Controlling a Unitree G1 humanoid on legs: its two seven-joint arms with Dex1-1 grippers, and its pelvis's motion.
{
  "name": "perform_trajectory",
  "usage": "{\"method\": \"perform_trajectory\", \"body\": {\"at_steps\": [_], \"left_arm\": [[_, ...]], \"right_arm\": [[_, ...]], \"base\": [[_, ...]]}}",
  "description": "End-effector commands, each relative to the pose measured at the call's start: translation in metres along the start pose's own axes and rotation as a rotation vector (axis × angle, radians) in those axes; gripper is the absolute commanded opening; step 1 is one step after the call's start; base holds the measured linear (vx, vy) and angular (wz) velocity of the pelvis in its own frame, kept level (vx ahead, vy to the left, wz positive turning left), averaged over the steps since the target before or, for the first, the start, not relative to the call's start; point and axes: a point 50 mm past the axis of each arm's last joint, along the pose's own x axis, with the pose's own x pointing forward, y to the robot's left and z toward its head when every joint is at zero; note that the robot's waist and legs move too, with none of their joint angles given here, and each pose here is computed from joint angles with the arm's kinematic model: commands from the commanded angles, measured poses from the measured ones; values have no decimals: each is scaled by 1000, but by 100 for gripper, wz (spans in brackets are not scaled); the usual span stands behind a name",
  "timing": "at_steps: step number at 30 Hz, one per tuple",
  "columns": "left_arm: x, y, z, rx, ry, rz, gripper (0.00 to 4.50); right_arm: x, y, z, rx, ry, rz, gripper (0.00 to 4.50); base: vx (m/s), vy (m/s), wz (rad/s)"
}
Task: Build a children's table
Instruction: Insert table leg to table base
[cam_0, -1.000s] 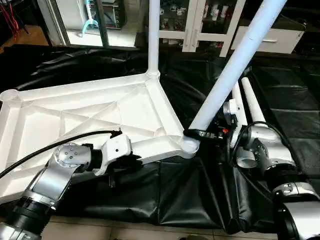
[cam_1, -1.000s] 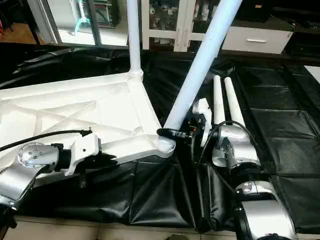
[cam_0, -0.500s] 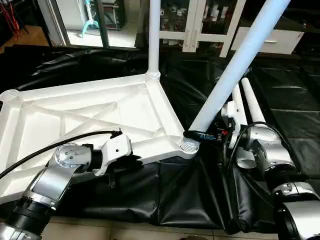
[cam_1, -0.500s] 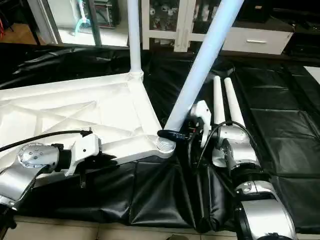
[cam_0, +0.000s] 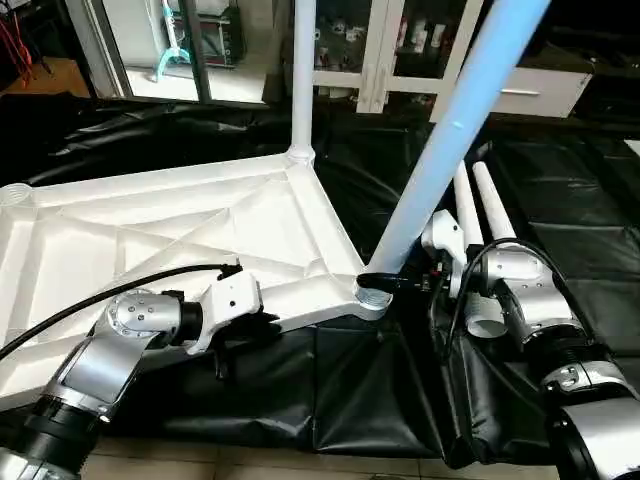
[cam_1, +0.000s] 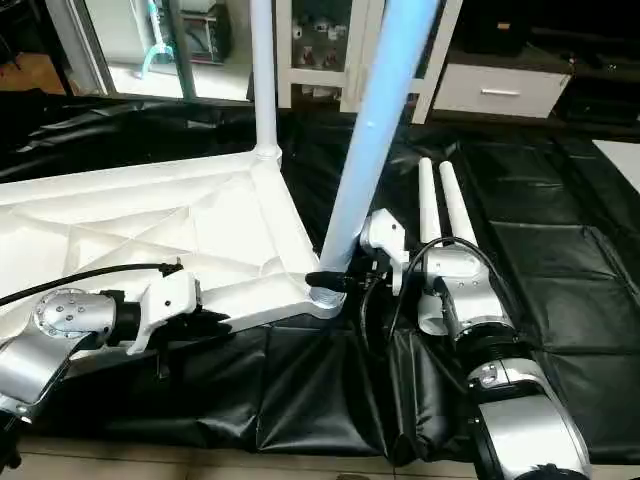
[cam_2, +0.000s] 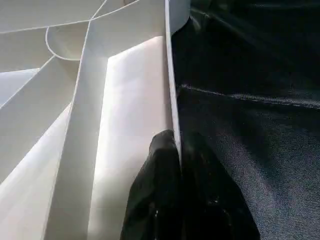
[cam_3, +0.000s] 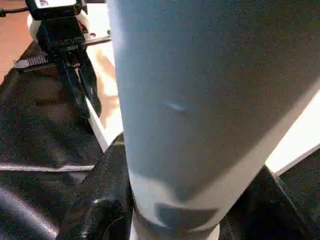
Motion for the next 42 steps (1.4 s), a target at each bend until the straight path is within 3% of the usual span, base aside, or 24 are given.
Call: {"method": "perform_trajectory", "body": {"at_steps": [1, 7, 20, 26, 31, 34, 42], "left_arm": [[1, -3, 1, -8, -34, -4, 0], [2, -3, 1, -10, -34, -5, 0], [2, -4, 1, -10, -31, 0, 0], [2, -3, 0, -10, -29, -4, 0], [2, -3, 0, -6, -26, -6, 0], [2, -3, 0, -4, -25, -7, 0], [2, -4, 0, -5, -23, -11, 0]], "right_arm": [[-8, 30, -64, 335, 231, 28, 186], [-7, 25, -64, 456, 174, -38, 186], [-13, 30, -70, 503, 165, -67, 186], [-15, 31, -70, 449, 161, -91, 186], [-17, 33, -72, 279, 284, -58, 186], [-14, 34, -70, 295, 253, -55, 186], [-13, 39, -75, 292, 284, -11, 186]], "base": [[0, 0, 0], [0, 0, 0], [0, 0, 0], [0, 0, 0], [0, 0, 0], [0, 0, 0], [0, 0, 0]]}}
